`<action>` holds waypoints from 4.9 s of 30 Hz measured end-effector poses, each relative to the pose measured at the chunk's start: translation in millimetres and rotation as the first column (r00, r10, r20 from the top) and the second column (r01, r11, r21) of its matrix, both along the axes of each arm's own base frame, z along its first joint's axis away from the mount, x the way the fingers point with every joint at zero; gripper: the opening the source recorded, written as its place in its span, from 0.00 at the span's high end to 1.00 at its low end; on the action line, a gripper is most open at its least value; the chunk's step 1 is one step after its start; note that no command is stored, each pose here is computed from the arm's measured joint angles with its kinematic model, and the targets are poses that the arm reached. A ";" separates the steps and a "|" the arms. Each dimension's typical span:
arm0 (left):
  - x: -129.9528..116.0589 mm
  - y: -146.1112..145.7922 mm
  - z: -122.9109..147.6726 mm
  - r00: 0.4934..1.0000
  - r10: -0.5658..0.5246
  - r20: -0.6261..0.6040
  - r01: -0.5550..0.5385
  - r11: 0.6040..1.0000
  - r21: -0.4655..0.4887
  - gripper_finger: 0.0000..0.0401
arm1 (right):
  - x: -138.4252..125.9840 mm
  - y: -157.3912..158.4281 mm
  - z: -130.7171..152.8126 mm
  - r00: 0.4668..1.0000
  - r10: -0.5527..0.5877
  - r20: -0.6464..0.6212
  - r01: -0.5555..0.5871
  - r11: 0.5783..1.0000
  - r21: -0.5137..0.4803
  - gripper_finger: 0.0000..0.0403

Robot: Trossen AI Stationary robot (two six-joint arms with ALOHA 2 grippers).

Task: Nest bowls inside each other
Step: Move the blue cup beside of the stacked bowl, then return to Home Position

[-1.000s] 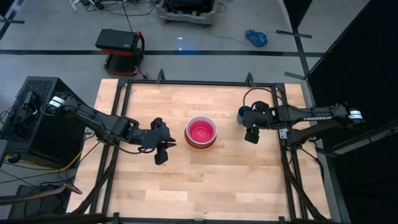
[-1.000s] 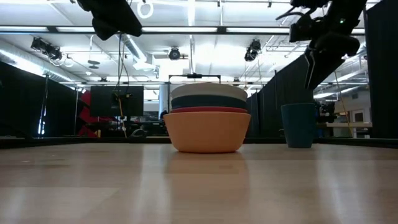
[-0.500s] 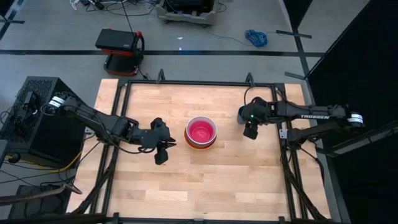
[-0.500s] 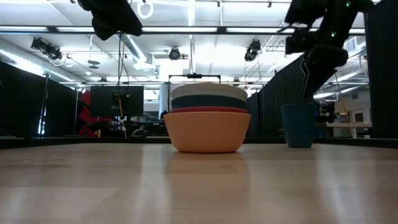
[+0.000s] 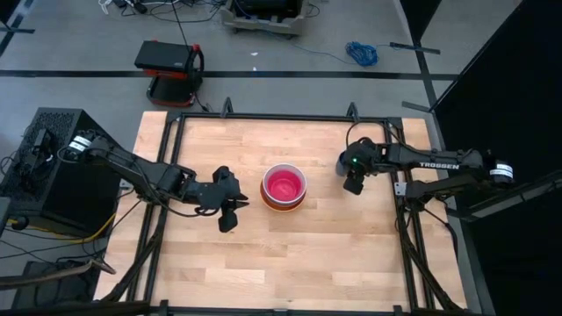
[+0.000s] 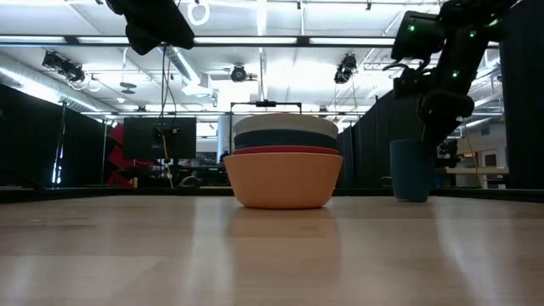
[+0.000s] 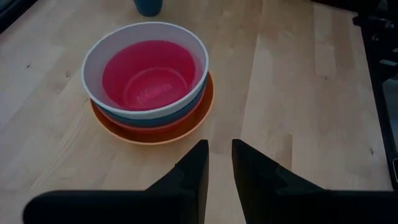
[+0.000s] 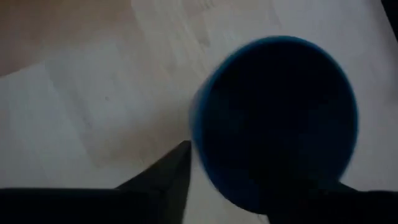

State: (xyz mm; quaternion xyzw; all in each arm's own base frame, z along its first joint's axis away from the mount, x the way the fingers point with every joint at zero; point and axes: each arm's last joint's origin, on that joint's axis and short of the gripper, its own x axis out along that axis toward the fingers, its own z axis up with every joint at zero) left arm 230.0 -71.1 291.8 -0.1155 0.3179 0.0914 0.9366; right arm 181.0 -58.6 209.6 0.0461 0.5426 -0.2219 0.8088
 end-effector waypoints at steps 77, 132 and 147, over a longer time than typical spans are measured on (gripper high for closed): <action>2.8 0.0 3.6 0.998 0.027 0.052 -0.027 1.000 -0.003 0.86 | 74.8 85.3 8.7 0.856 0.514 -0.061 -0.499 0.850 0.169 1.00; 2.9 0.1 3.9 0.998 0.033 0.055 -0.033 0.999 -0.001 0.86 | 107.7 79.5 4.4 0.858 0.509 -0.070 -0.481 0.845 0.235 1.00; 2.9 0.1 3.9 0.998 0.035 0.055 -0.035 0.999 -0.002 0.86 | 107.2 79.2 2.0 0.862 0.501 -0.080 -0.472 0.849 0.237 0.73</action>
